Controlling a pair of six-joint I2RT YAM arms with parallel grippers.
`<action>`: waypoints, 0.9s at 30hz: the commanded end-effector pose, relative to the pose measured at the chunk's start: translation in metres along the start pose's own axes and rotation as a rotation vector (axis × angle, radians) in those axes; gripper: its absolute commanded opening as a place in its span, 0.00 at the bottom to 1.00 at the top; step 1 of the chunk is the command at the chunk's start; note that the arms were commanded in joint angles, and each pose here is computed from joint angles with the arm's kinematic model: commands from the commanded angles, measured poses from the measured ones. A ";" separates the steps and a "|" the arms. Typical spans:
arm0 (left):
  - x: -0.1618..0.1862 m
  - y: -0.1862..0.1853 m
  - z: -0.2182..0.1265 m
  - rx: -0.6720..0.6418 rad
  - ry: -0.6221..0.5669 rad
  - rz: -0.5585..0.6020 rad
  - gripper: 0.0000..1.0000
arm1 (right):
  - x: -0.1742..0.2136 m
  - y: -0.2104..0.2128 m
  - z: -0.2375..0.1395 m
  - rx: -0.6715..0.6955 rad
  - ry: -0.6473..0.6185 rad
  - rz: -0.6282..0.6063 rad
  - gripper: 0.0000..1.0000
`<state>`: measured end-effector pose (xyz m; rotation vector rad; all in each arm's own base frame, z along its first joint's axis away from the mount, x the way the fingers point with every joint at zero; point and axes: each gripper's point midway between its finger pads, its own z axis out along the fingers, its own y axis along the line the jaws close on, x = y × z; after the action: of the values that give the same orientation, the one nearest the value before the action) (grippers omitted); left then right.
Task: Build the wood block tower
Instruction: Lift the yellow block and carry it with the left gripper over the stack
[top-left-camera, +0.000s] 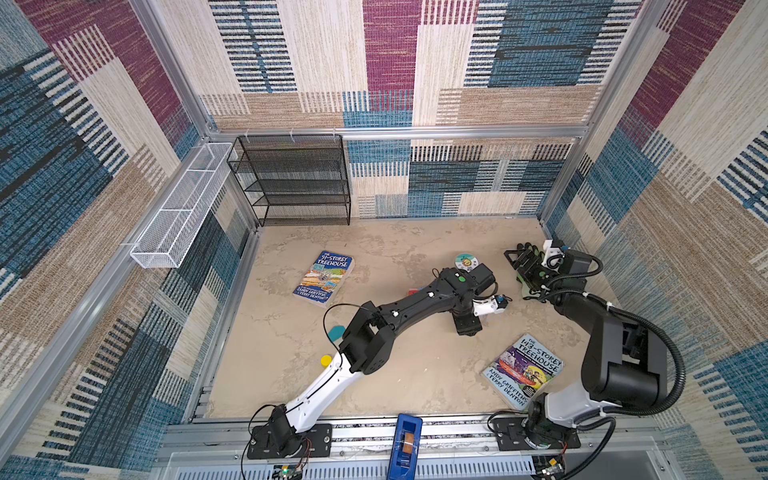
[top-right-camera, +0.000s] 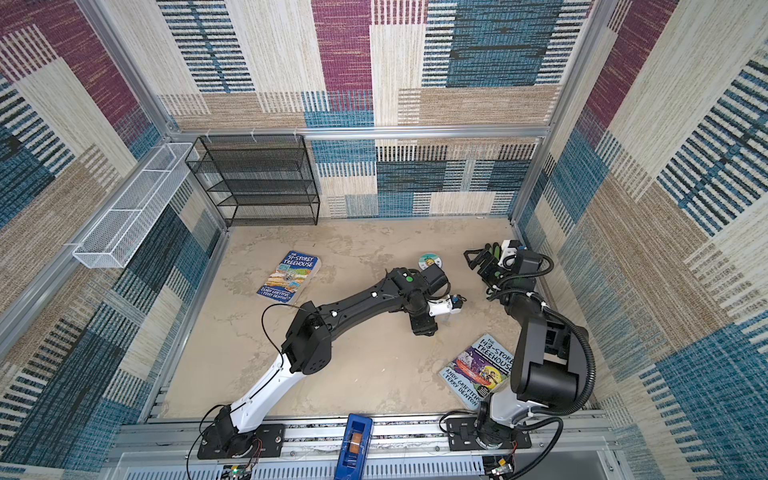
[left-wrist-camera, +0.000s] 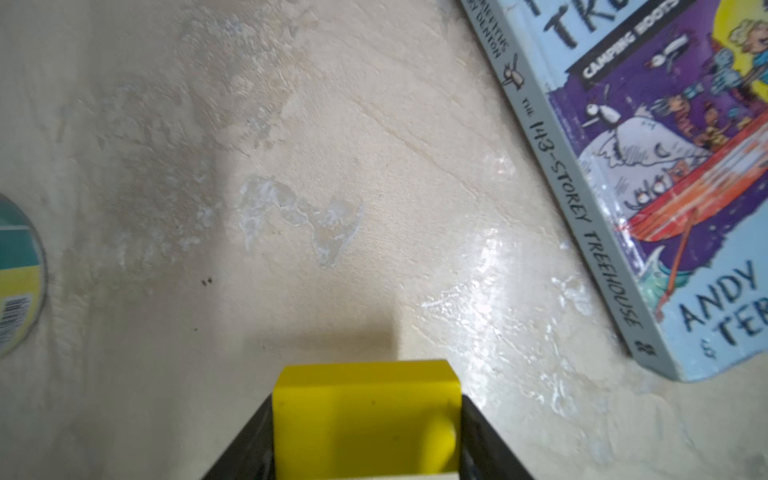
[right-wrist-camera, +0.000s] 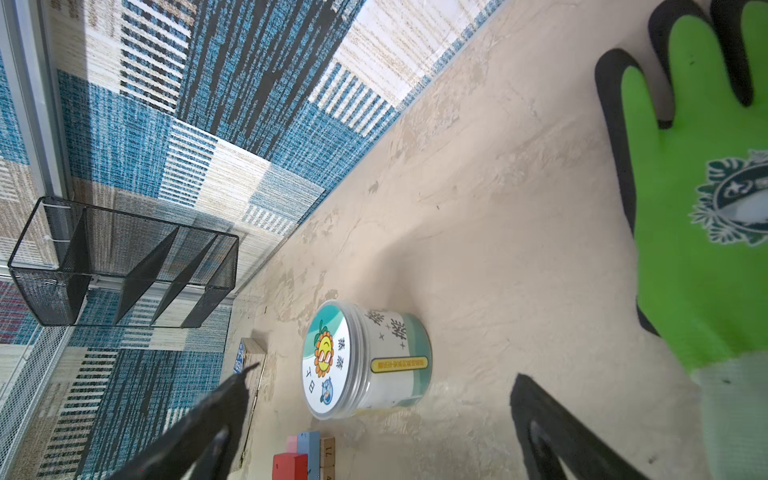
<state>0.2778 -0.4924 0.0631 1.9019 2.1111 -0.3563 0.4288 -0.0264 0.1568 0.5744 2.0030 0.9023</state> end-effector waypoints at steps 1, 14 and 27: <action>-0.002 0.000 -0.019 -0.015 -0.012 -0.047 0.48 | -0.006 0.009 -0.002 -0.016 -0.014 -0.021 1.00; 0.015 -0.001 -0.104 -0.141 -0.041 -0.197 0.45 | -0.011 0.024 -0.020 -0.014 -0.056 -0.039 1.00; 0.050 0.019 -0.149 -0.254 0.012 -0.565 0.38 | 0.000 0.073 -0.009 -0.081 -0.041 -0.106 1.00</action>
<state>0.2825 -0.4084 0.1803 1.3143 2.4358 -0.2215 0.4203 0.0113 0.2077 0.4533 1.9519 0.9011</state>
